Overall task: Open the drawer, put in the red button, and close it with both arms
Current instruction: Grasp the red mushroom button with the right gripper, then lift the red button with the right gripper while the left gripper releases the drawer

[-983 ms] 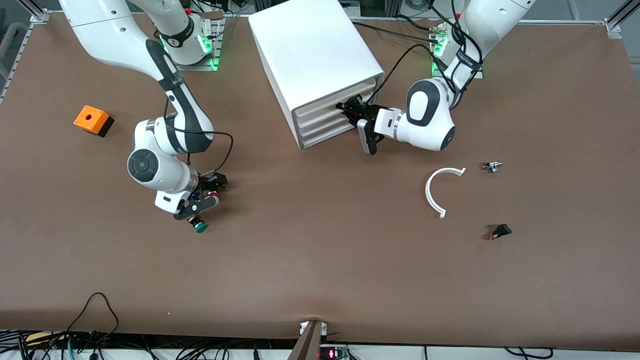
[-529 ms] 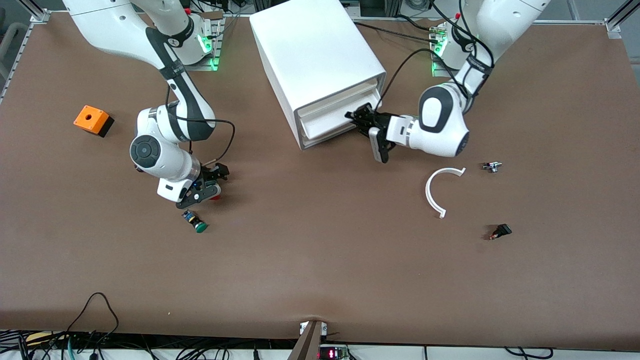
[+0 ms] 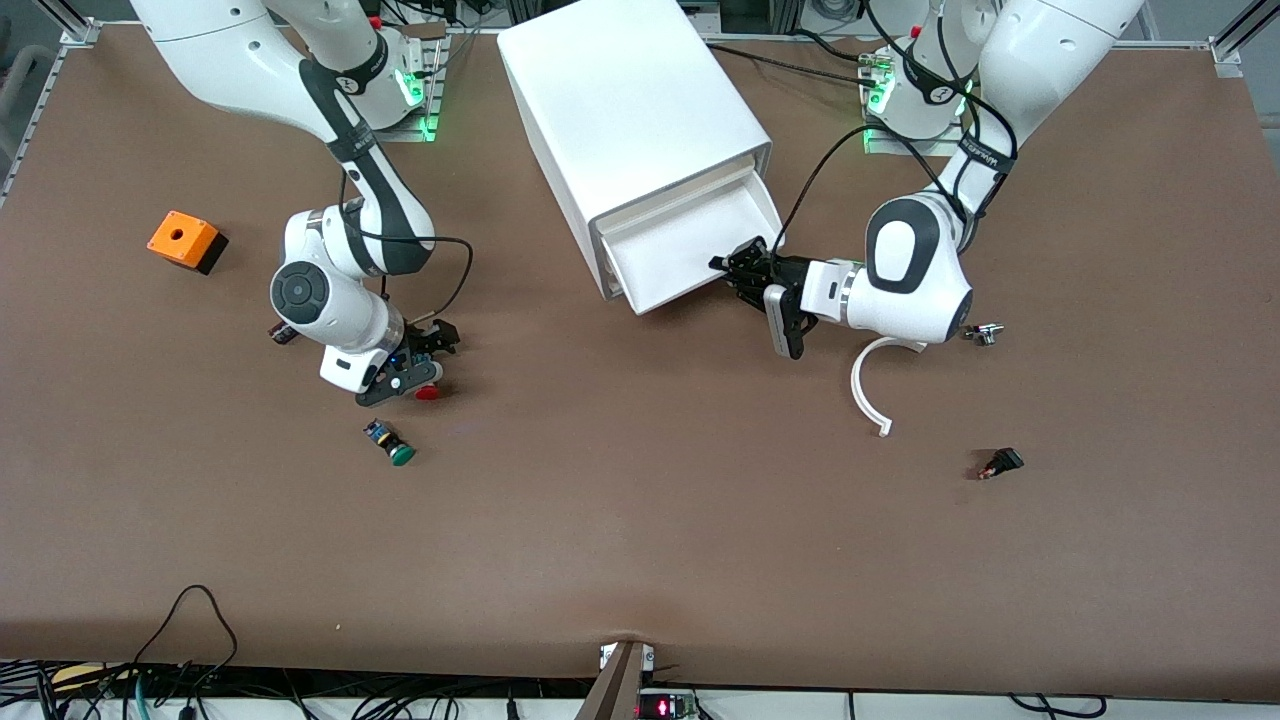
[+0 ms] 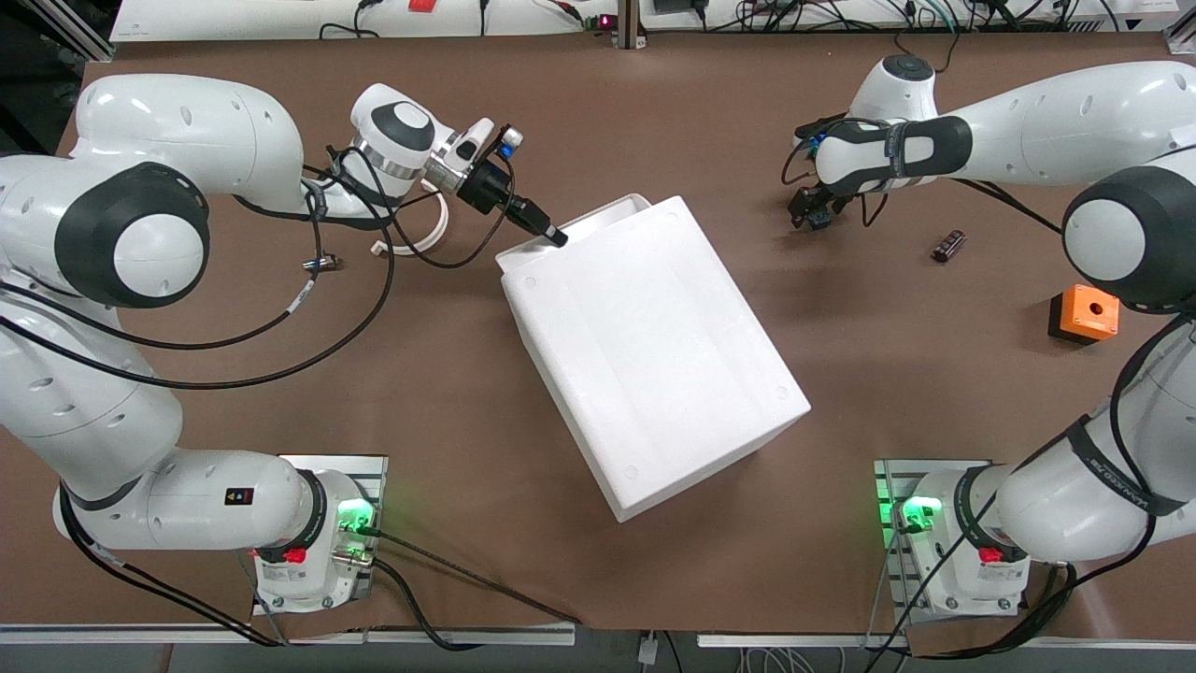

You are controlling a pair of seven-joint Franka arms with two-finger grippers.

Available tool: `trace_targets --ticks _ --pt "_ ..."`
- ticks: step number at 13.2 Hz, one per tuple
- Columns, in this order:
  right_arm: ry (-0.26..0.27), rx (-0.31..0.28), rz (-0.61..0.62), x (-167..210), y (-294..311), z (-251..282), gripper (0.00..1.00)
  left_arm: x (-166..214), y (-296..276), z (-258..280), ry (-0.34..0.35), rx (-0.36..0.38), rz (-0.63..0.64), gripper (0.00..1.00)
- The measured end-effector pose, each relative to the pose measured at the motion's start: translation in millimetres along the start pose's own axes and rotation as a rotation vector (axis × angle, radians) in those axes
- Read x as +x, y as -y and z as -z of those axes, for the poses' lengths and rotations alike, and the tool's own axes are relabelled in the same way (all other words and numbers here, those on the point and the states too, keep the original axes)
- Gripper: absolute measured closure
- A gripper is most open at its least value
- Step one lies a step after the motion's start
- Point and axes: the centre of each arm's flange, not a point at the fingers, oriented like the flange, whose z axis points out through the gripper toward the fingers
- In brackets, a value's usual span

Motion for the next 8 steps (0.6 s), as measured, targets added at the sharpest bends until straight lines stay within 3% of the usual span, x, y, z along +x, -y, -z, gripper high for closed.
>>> trace_targets --ticks 2,5,6,7,8 --pt "0.008 0.0 -0.003 -3.3 -0.9 -3.3 0.04 3.8 3.9 9.8 -0.015 0.008 -0.012 0.87" --pt "0.006 -0.001 -0.006 -4.0 -2.3 -3.7 0.4 10.3 8.1 29.8 -0.025 0.036 -0.033 0.87" --pt "0.004 -0.002 -0.006 -3.8 -2.5 -3.5 0.47 11.9 7.4 31.5 -0.025 0.036 -0.038 0.87" --pt "0.0 -0.002 -0.006 -3.1 -2.5 -2.8 0.47 12.6 6.7 31.4 -0.024 0.036 -0.04 0.86" --pt "-0.005 -0.003 -0.005 -2.2 -2.6 -1.5 0.54 13.3 7.0 32.3 -0.024 0.042 -0.047 0.81"
